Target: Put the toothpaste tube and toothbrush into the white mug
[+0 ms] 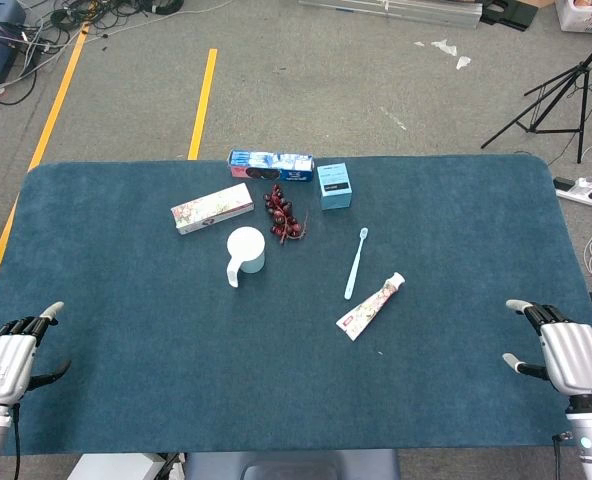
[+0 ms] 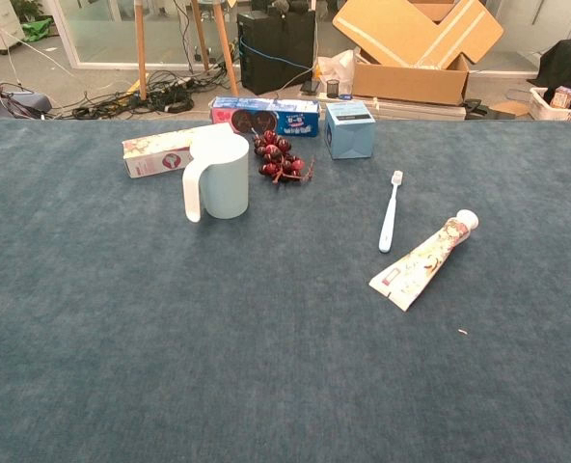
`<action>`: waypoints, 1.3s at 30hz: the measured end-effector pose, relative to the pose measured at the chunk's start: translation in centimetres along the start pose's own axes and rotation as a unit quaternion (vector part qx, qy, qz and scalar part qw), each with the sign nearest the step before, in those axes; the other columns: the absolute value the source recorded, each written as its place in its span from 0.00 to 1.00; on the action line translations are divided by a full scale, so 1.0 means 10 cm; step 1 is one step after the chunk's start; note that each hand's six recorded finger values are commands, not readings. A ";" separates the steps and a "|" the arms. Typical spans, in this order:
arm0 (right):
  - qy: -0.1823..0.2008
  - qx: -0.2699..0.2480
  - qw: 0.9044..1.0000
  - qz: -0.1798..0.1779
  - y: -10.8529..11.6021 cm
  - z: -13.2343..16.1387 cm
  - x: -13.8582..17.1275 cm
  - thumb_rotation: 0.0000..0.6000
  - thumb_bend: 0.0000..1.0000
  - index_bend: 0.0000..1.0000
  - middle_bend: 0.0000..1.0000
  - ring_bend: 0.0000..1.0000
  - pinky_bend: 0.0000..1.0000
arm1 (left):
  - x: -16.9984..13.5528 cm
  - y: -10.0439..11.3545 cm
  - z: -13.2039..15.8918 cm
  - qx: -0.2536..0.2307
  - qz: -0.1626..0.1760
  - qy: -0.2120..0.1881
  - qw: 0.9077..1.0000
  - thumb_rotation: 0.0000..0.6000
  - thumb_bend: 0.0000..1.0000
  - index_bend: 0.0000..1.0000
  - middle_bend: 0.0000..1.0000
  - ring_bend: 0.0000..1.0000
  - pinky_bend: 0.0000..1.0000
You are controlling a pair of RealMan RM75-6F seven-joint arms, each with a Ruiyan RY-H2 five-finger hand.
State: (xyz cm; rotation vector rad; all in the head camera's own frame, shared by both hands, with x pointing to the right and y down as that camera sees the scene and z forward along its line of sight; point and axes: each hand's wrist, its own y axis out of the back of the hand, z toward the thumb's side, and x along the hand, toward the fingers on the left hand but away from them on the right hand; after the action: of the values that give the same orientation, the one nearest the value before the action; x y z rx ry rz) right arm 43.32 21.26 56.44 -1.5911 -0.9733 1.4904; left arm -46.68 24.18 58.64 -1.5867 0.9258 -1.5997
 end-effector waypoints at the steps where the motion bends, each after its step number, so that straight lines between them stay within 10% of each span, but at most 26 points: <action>1: 0.002 0.001 1.000 -0.001 0.00 0.01 0.01 1.00 0.00 0.31 0.41 0.35 0.61 | 0.00 0.00 0.01 -0.002 0.000 -0.001 1.000 1.00 0.19 0.17 0.34 0.30 0.31; 19: 0.001 -0.005 1.000 -0.012 0.05 0.02 0.05 1.00 0.00 0.31 0.41 0.35 0.61 | 0.00 -0.07 0.14 -0.014 -0.007 -0.020 1.000 1.00 0.19 0.34 0.31 0.29 0.32; 39: -0.004 -0.018 1.000 -0.019 0.12 -0.04 0.07 1.00 0.00 0.31 0.41 0.35 0.61 | 0.61 -0.02 0.61 -0.092 -0.063 -0.081 0.990 1.00 0.19 0.24 0.23 0.21 0.27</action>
State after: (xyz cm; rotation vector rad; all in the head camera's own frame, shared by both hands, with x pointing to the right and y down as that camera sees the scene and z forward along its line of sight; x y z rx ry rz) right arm 43.82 21.35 55.09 -1.5846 -1.0350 1.4619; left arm -40.70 18.93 61.83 -1.9058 0.9216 -1.4765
